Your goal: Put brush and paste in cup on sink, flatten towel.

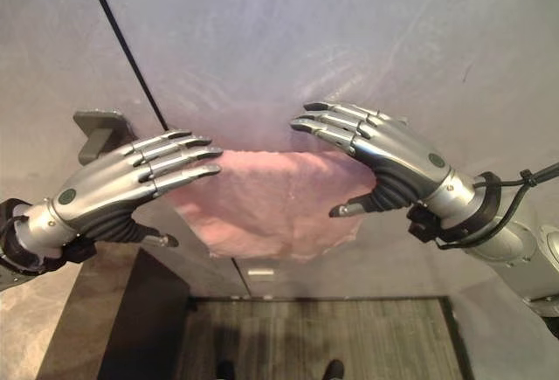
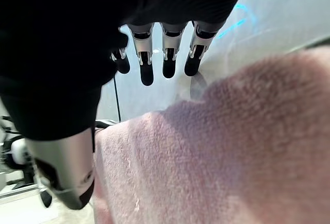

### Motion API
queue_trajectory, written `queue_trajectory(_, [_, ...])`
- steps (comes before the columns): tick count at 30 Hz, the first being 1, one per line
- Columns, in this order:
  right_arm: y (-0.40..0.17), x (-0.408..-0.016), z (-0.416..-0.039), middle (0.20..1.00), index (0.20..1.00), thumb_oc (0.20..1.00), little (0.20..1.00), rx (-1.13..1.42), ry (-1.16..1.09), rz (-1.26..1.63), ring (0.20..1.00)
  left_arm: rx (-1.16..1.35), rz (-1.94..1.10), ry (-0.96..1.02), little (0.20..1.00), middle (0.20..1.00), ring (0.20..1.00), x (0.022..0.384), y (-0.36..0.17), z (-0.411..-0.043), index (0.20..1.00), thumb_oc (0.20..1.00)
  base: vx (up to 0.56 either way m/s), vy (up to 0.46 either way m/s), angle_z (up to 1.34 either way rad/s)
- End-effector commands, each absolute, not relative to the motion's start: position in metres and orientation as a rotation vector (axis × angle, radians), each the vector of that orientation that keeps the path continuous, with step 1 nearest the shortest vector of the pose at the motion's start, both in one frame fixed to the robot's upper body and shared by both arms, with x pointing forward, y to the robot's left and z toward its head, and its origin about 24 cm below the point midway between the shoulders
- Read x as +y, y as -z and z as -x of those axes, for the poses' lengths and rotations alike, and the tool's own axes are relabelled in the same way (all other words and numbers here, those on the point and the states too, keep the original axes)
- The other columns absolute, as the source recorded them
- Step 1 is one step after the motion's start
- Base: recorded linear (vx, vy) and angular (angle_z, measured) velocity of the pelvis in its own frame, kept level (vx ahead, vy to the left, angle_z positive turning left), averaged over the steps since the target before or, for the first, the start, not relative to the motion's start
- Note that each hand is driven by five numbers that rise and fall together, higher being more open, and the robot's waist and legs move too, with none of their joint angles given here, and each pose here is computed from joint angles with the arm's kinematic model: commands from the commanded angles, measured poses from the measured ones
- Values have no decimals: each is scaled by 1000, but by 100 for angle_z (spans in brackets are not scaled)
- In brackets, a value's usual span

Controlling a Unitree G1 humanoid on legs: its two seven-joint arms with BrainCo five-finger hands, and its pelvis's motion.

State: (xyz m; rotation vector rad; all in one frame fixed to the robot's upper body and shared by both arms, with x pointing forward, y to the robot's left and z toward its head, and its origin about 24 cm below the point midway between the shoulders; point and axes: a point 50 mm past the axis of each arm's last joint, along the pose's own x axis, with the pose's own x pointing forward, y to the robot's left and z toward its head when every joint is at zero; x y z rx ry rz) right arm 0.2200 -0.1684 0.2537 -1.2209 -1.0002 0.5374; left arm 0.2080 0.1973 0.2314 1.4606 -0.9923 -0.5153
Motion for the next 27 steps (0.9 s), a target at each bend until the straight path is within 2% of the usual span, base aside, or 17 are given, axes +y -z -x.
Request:
queue_trajectory(1, [-262, -166, -228, 1000, 1000, 1000, 1000, -999, -531, 1250, 1000, -976, -1454, 495, 1000, 1000, 1000, 202, -242, -213, 1000, 1000, 7, 30, -9])
queue_trajectory(11, [-258, -150, -240, 1000, 1000, 1000, 1000, -978, -616, 1275, 1000, -867, -1540, 464, 1000, 1000, 1000, 218, -238, -226, 1000, 1000, 2, 33, 0])
queue_trajectory(27, [-261, -143, -239, 1000, 1000, 1000, 1000, -1005, -631, 1255, 1000, -781, -1583, 370, 1000, 1000, 1000, 241, -239, -220, 1000, 1000, 3, 11, 2])
